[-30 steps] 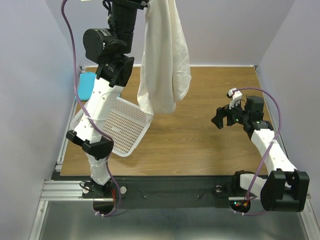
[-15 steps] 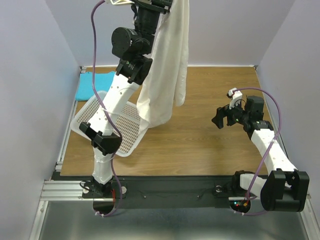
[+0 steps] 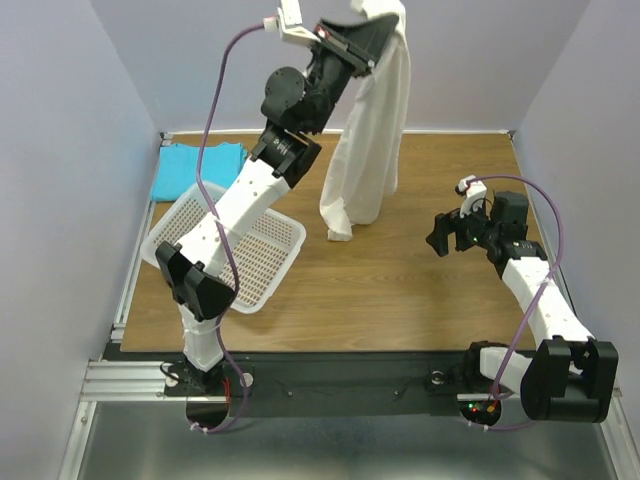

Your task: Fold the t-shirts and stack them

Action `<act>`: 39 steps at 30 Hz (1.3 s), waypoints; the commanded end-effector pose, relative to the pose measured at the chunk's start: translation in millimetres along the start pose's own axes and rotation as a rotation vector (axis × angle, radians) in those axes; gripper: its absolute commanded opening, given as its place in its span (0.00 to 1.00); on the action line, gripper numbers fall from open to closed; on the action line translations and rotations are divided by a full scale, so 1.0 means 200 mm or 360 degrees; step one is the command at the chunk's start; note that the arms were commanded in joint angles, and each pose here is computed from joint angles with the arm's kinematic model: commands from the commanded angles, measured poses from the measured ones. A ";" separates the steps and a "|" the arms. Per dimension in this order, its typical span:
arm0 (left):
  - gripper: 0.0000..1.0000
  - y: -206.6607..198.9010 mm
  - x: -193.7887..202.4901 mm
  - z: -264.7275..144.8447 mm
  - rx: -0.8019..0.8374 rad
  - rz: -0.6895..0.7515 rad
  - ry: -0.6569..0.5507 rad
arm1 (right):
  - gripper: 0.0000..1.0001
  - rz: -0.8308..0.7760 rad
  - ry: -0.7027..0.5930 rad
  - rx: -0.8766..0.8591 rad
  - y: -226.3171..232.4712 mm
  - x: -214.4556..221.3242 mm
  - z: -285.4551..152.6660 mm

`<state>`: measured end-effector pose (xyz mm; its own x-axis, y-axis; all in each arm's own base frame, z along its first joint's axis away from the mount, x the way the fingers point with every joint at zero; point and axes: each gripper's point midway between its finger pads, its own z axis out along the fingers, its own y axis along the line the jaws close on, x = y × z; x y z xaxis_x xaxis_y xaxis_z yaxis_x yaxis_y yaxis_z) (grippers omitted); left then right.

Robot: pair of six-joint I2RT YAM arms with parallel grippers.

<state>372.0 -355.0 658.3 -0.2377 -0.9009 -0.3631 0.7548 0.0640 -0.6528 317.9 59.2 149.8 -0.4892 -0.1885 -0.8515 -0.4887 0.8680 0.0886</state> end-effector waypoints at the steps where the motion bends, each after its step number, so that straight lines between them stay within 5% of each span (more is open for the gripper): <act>1: 0.00 0.01 0.04 -0.14 -0.0064 0.0121 0.0122 | 1.00 -0.0040 -0.0040 0.0069 -0.05 -0.05 -0.01; 3: 0.00 0.11 0.11 -0.23 -0.0141 0.0196 0.0238 | 1.00 -0.0044 -0.0038 0.0080 -0.06 -0.04 -0.01; 10: 0.07 0.97 0.35 -0.71 -0.0904 0.0791 0.0607 | 1.00 -0.0129 -0.0077 0.0034 -0.03 -0.06 -0.04; 15: 0.46 1.22 0.39 -1.01 -0.1154 0.1033 0.0867 | 1.00 -0.0157 -0.0047 -0.0238 0.10 -0.09 -0.05; 20: 0.71 1.15 0.16 -1.14 -0.1234 0.1306 0.0759 | 1.00 -0.0136 0.0031 -0.0587 0.27 -0.20 -0.05; 24: 0.81 0.91 -0.15 -1.23 -0.1215 0.1529 0.0556 | 1.00 -0.0344 0.0086 -0.0861 0.60 -0.34 -0.01; 29: 0.84 0.72 -0.41 -1.44 -0.1311 0.1622 0.0358 | 1.00 -0.0492 0.0231 -0.1125 0.99 -0.44 0.19; 34: 0.86 0.59 -0.59 -1.77 -0.1400 0.1471 0.0120 | 1.00 -0.0539 0.0367 -0.1069 1.22 -0.52 0.54; 35: 0.86 0.57 -0.60 -1.81 -0.1391 0.1411 0.0084 | 1.00 -0.0536 0.0282 -0.1033 1.27 -0.67 0.59; 39: 0.86 0.49 -0.69 -1.99 -0.1388 0.1305 -0.0061 | 0.99 -0.0552 0.0293 -0.0954 1.38 -0.72 0.87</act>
<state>242.5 -72.9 401.3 0.1551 -0.4301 -0.8894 0.0782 0.9028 -0.4229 353.6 385.1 204.3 -0.2884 -0.5341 -0.7947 -0.9514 0.2536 0.1748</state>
